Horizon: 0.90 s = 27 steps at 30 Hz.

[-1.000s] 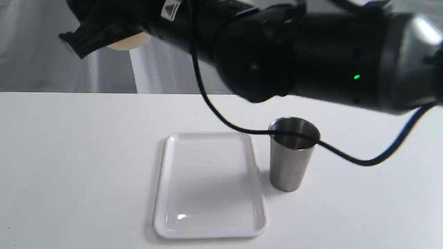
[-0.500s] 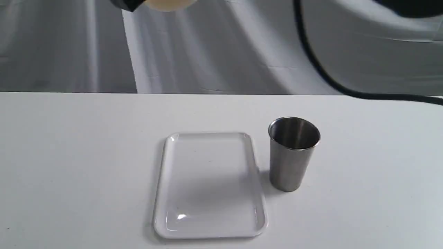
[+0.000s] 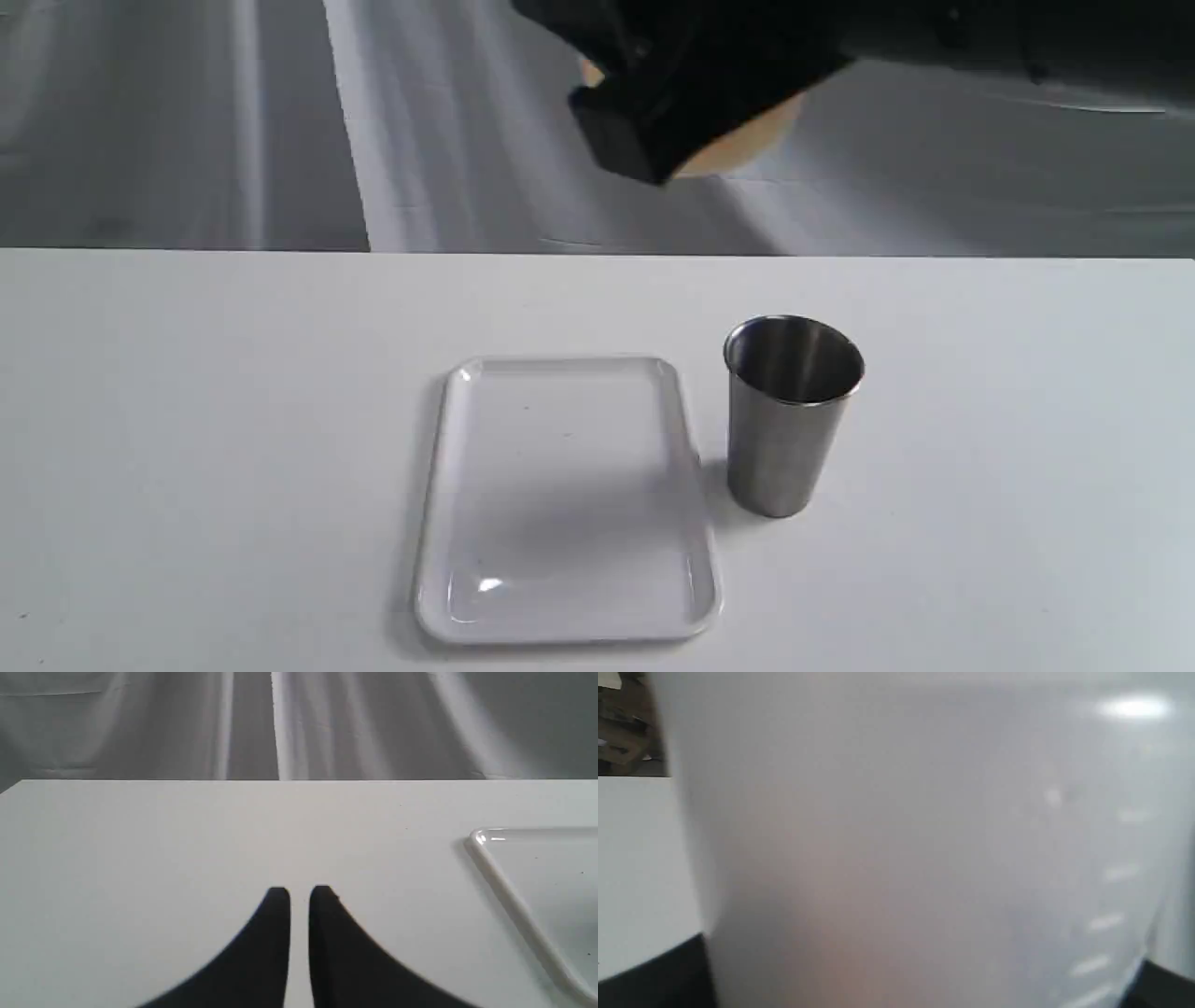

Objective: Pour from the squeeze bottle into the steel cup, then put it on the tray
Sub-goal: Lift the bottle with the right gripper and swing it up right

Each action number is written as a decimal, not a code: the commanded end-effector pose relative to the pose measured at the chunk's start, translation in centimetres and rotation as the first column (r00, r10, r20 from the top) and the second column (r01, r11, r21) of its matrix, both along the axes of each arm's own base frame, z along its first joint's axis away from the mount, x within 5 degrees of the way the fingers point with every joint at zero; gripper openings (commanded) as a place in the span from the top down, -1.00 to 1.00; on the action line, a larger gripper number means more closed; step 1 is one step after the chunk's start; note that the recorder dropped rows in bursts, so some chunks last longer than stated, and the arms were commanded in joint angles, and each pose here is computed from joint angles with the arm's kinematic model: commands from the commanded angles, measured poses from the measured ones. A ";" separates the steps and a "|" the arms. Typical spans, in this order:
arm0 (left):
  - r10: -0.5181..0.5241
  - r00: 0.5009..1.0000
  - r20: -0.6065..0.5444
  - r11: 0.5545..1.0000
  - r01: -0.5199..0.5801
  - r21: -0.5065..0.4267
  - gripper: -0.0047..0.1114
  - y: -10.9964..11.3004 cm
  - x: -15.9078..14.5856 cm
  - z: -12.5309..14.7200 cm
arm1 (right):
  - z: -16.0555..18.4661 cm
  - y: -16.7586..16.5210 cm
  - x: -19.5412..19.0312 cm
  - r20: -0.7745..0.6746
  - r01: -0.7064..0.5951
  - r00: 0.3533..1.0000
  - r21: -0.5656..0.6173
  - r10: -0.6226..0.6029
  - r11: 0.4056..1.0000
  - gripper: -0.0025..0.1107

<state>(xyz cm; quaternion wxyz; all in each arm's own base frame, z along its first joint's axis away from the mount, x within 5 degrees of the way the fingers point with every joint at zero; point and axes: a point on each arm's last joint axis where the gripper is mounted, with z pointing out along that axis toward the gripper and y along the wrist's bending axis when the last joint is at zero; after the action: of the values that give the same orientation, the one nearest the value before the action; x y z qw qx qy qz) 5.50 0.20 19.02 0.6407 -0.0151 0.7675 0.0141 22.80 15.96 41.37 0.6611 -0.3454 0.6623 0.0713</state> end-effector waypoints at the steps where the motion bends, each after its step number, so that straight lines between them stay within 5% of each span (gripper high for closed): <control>1: 0.003 1.000 0.008 1.000 -0.003 -0.002 0.78 0.0 0.0 0.0 | -0.1 -1.7 -0.7 0.014 0.034 0.999 0.051 -0.035 0.998 0.96; 14: 0.003 1.000 0.008 1.000 -0.003 0.000 0.78 0.0 0.0 0.0 | -3.2 -8.1 -2.7 -0.044 0.240 0.970 0.041 -0.238 0.970 0.96; 27: 0.003 1.000 0.008 1.000 -0.003 -0.002 0.78 0.0 0.0 0.0 | -6.0 -10.3 -3.1 -0.093 0.336 0.922 -0.297 -0.377 0.894 0.96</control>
<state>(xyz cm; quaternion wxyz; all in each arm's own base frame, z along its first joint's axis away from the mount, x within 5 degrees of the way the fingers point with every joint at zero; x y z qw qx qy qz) 5.50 0.20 19.02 0.6407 -0.0151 0.7675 0.0141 19.88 5.94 34.88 0.5465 -0.2992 0.7749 -0.1061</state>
